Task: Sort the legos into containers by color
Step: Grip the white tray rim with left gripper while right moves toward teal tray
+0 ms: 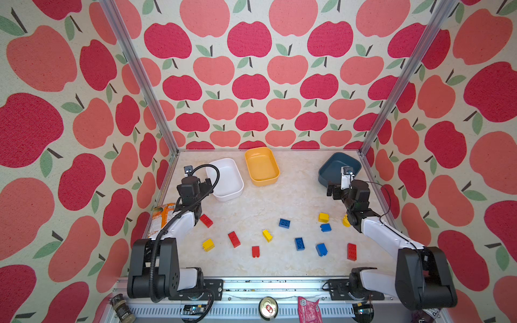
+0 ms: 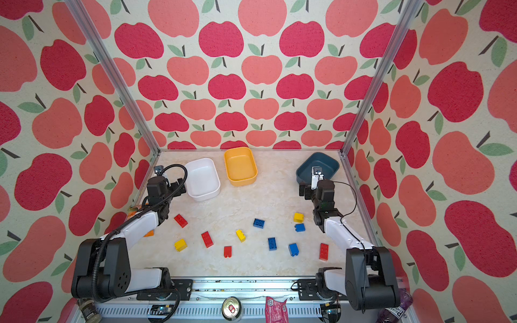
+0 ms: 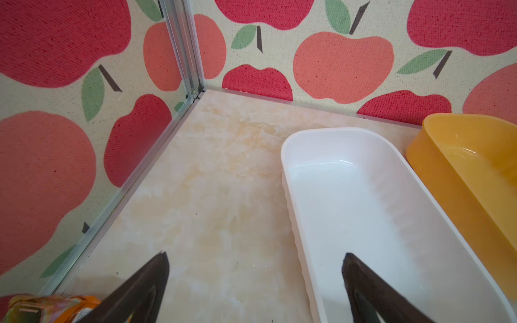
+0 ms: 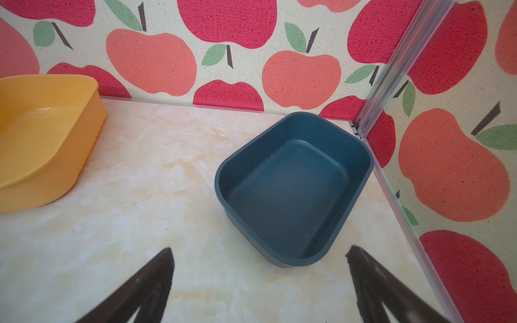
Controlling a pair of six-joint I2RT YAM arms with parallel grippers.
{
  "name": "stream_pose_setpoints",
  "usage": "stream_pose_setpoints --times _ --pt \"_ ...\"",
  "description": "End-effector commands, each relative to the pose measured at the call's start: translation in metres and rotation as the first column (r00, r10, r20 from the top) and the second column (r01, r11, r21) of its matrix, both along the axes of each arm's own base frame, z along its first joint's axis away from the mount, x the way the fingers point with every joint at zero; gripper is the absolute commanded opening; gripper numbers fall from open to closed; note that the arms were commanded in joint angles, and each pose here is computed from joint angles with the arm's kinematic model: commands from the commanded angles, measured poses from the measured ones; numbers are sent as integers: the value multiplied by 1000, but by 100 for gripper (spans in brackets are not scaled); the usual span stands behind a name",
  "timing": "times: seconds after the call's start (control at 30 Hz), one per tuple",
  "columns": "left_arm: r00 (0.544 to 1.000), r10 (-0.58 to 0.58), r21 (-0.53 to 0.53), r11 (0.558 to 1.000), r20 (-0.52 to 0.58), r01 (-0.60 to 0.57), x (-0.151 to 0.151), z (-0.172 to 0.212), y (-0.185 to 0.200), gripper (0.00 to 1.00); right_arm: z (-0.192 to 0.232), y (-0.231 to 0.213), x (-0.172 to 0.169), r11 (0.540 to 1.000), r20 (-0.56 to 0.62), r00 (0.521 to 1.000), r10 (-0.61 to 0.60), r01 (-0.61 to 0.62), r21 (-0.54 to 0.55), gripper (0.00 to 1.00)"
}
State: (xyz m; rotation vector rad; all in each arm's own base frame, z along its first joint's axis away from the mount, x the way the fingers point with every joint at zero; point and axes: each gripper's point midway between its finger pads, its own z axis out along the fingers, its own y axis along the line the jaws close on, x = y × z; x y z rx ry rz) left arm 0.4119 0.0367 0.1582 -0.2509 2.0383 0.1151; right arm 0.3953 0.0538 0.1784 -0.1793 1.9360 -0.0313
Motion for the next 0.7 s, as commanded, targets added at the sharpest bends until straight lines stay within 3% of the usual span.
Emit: stream_pose_setpoints --times 0.0,0.17,0.37,0.67 --pt "974 -23 -112 994 -224 -2 -8 -35 -12 91 -19 11 -13 1000 -185 983 13 -11 12 99" --pt "944 -63 -196 981 -323 -2 15 -45 -22 77 -12 36 -11 998 -268 961 68 -67 11 99" --pt "912 -65 -261 964 -405 -47 35 -63 -21 62 -1 57 -12 994 -272 956 113 -110 27 99" --pt "868 -108 -289 956 -485 -43 56 -88 -30 49 5 67 -20 992 -273 953 129 -127 25 99"
